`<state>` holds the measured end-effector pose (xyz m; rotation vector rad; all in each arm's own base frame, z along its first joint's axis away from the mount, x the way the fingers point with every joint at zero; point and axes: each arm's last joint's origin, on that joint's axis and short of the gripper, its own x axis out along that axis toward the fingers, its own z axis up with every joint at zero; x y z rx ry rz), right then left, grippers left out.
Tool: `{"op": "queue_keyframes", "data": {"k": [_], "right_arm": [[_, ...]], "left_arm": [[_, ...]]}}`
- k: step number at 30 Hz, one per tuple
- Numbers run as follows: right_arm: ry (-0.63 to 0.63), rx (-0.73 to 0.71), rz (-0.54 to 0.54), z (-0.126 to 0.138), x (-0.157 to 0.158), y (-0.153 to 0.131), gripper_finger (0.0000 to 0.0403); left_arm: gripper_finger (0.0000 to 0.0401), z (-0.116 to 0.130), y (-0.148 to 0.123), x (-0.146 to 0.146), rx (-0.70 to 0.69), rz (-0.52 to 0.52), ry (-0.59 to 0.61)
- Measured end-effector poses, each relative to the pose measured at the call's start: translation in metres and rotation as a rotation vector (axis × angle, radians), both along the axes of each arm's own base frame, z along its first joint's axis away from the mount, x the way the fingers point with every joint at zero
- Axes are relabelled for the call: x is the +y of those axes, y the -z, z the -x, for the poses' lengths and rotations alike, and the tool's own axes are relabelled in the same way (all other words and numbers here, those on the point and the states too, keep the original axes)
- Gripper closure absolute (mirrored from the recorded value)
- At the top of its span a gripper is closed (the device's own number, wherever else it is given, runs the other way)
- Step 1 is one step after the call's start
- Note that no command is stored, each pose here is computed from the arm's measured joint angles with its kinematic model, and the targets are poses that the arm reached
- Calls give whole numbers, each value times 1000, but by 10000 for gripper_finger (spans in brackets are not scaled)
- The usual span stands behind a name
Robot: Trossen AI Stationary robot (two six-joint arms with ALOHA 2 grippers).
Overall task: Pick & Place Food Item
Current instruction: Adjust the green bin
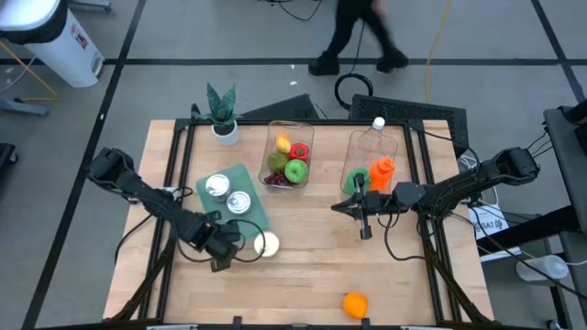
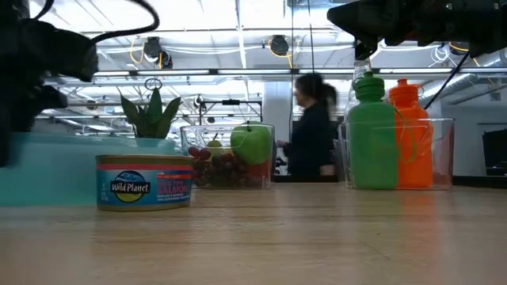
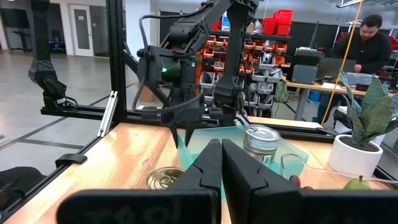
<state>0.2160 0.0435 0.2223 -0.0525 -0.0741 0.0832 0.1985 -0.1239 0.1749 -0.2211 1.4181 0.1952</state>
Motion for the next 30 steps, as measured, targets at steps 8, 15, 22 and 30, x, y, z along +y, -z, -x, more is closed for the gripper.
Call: {"op": "queue_keyframes", "data": {"k": [8,15,22,30], "right_arm": [[0,0,0,0,0,0,401],[0,0,0,0,0,0,401],[0,0,0,0,0,0,401],[0,0,0,0,0,0,401]], "left_arm": [[338,15,1,-3,111,-32,-20],[336,28,1,-14,163,-21,10],[336,35,1,-23,160,-15,29],[277,39,-5,-33,105,59,40]]}}
